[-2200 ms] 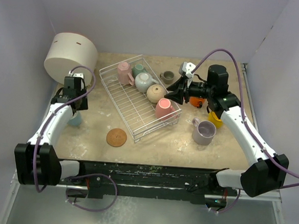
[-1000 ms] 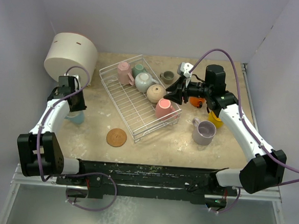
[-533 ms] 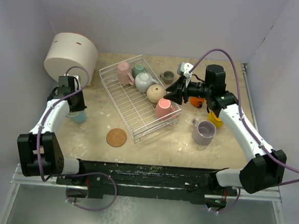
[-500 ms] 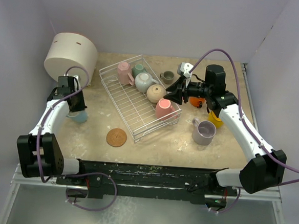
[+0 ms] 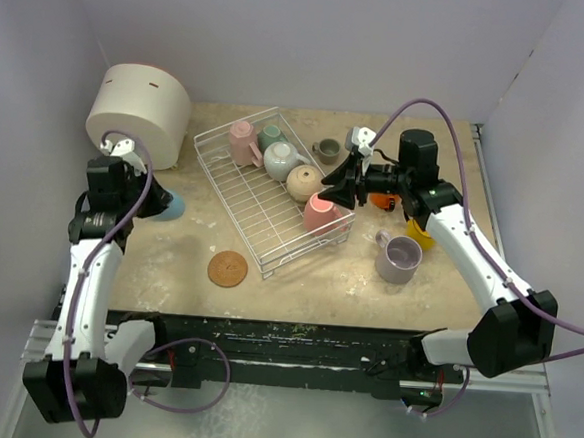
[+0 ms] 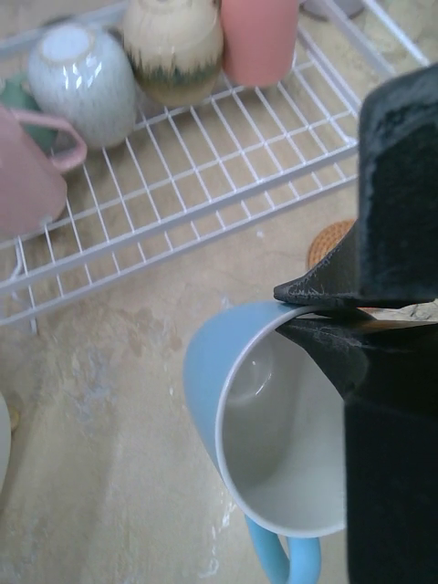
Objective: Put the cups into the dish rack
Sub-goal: Pick up the cup at the center of the board.
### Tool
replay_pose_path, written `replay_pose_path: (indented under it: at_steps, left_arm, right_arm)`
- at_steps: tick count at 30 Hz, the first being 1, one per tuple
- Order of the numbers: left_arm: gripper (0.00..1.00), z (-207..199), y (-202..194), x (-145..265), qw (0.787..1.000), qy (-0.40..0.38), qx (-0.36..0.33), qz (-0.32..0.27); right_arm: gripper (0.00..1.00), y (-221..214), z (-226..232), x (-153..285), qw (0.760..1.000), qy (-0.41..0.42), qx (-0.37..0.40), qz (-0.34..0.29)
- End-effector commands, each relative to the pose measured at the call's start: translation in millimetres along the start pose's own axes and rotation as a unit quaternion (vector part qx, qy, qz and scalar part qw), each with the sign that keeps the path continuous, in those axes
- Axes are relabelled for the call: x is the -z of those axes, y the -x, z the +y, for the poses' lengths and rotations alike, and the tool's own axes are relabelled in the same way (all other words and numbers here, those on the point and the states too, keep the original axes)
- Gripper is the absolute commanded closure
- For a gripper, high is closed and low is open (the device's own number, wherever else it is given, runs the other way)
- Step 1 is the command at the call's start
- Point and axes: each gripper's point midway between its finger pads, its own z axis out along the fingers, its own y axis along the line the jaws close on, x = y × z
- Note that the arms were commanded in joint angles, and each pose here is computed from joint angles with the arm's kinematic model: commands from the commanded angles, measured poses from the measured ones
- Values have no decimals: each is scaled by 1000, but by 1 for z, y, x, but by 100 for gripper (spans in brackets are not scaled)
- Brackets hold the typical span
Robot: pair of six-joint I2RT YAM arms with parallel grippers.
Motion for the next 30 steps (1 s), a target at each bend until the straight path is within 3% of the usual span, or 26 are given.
replay_pose_path:
  at_steps: [1,10,18,26,30]
  left_arm:
    - [100,-47,24,35,991,-109,42,-65]
    - [100,-111,38,104,947,-275,122,-111]
    - [100,-150,44,149,870,-427,221,-107]
    - [100,-163,56,185,819,-489,278,-115]
    - [100,-165,60,195,806,-502,291,-118]
  right_arm:
    - [57,9,8,-1,999,29,29,-21]
    - [57,13,18,1,997,48,49,-35]
    - [54,15,24,3,995,54,72,-48]
    - [42,7,36,3,985,87,135,-69]
    - [39,-1,42,2,978,109,161,-74]
